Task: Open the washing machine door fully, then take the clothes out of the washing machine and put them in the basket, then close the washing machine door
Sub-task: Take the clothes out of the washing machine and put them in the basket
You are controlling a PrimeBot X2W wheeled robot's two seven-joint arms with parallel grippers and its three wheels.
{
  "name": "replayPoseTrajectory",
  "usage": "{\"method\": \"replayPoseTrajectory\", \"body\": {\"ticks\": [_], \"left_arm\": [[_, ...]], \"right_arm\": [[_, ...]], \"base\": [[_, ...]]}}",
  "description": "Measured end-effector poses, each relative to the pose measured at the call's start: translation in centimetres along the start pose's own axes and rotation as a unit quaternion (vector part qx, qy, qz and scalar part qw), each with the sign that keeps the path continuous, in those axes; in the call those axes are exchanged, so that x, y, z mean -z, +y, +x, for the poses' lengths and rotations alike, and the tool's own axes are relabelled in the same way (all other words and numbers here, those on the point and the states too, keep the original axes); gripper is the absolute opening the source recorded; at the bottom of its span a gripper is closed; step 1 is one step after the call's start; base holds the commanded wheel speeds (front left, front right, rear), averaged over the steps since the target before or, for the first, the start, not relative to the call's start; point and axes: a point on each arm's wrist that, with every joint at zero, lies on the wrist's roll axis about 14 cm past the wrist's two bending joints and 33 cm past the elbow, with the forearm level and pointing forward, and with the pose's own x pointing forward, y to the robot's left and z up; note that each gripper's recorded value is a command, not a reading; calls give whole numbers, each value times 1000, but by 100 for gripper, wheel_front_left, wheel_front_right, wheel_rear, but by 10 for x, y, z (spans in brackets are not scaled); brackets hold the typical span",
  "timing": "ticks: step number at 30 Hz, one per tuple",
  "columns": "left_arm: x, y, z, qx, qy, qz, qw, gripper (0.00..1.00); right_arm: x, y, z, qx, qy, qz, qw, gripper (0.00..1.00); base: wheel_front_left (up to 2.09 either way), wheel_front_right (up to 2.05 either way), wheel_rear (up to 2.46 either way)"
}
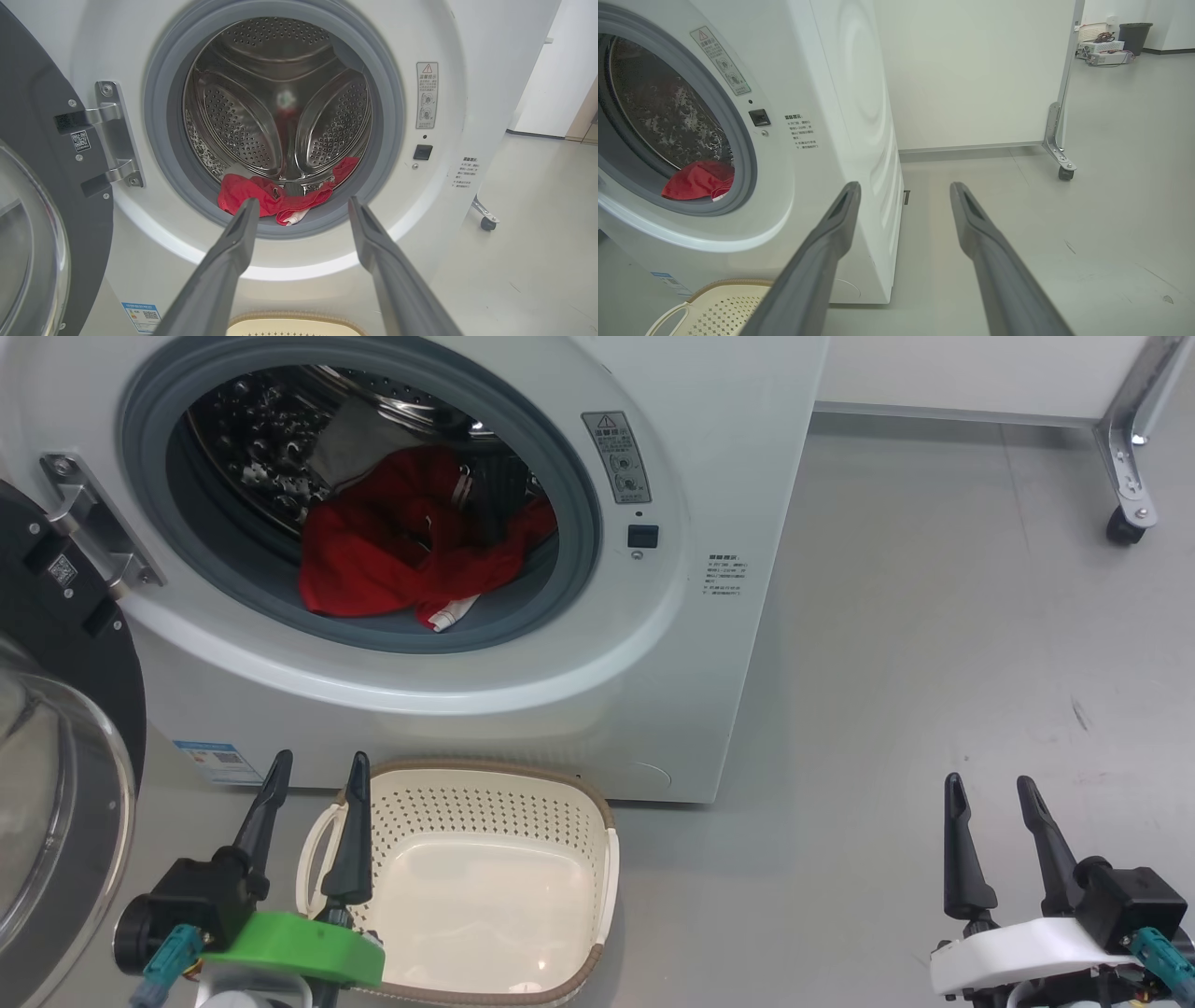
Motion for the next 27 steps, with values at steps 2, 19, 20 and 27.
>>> {"method": "replayPoseTrajectory", "body": {"ticks": [2,19,20,27], "left_arm": [[0,0,0,1,0,2,1000,100],[5,1,4,1,7,7,1000,100],[6,2,4,0,9,7,1000,100],[26,15,8,-4,44,32,999,100]], "right_arm": [[0,0,0,-2,0,1,1000,100],[5,-1,-1,2,7,2,1000,100],[6,0,-1,1,8,2,1000,100],[14,2,1,-4,20,0,1000,100]], "base": [[0,0,0],[0,0,0],[0,0,0],[0,0,0]]}}
